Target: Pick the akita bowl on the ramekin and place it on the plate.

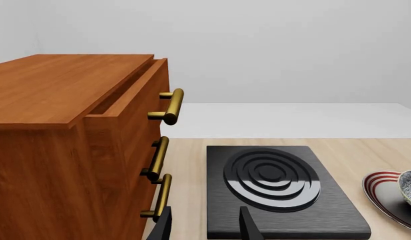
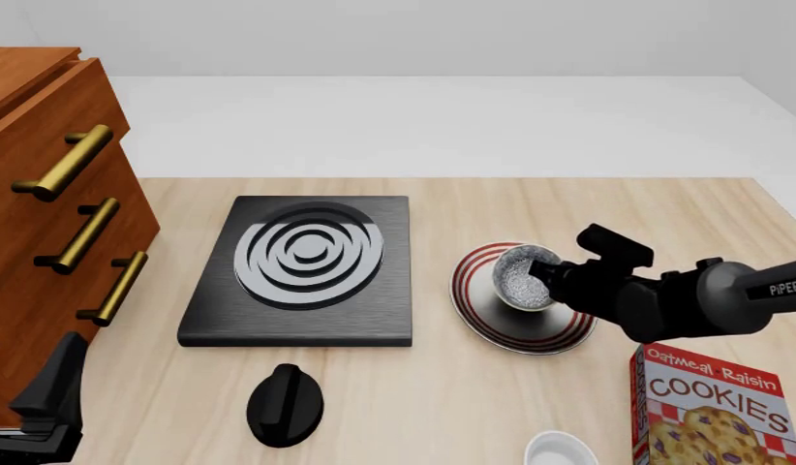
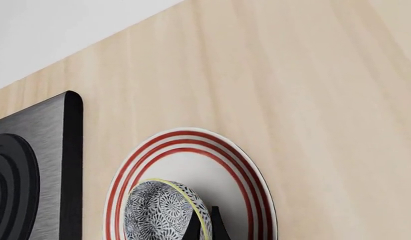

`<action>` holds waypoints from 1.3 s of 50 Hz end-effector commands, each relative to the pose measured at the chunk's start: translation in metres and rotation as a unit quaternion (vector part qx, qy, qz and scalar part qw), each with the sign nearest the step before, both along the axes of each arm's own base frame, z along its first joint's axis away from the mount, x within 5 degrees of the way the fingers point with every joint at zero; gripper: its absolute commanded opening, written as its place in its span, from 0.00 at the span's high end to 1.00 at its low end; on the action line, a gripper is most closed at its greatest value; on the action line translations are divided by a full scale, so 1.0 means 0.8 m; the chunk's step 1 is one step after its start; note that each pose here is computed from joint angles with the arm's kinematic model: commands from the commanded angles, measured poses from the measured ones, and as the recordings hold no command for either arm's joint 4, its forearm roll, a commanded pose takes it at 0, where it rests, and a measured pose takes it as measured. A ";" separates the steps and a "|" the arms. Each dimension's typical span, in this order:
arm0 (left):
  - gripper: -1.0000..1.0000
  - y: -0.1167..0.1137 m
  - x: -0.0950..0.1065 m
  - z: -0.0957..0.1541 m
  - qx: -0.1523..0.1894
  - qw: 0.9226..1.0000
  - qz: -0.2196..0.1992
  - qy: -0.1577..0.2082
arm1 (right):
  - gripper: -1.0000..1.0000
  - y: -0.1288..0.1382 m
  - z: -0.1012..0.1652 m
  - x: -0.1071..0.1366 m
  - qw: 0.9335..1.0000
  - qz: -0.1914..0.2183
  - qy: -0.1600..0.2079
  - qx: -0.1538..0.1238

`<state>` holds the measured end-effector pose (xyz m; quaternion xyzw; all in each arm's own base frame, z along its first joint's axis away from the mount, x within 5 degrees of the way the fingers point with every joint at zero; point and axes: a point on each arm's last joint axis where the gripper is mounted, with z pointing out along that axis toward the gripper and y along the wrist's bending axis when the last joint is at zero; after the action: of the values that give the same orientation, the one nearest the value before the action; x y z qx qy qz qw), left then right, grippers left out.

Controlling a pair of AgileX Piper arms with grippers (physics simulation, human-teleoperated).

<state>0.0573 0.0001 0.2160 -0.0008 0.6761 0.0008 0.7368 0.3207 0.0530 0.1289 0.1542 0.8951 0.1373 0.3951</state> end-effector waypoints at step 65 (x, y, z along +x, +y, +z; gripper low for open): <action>0.00 0.000 -0.002 0.001 0.000 1.000 0.000 0.000 | 0.00 -0.054 0.295 -0.267 0.964 0.003 -0.263 -0.048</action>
<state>0.0564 0.0001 0.2167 -0.0008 0.6761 0.0009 0.7368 0.1894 0.0152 0.3235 0.1245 0.8042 0.1345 0.5654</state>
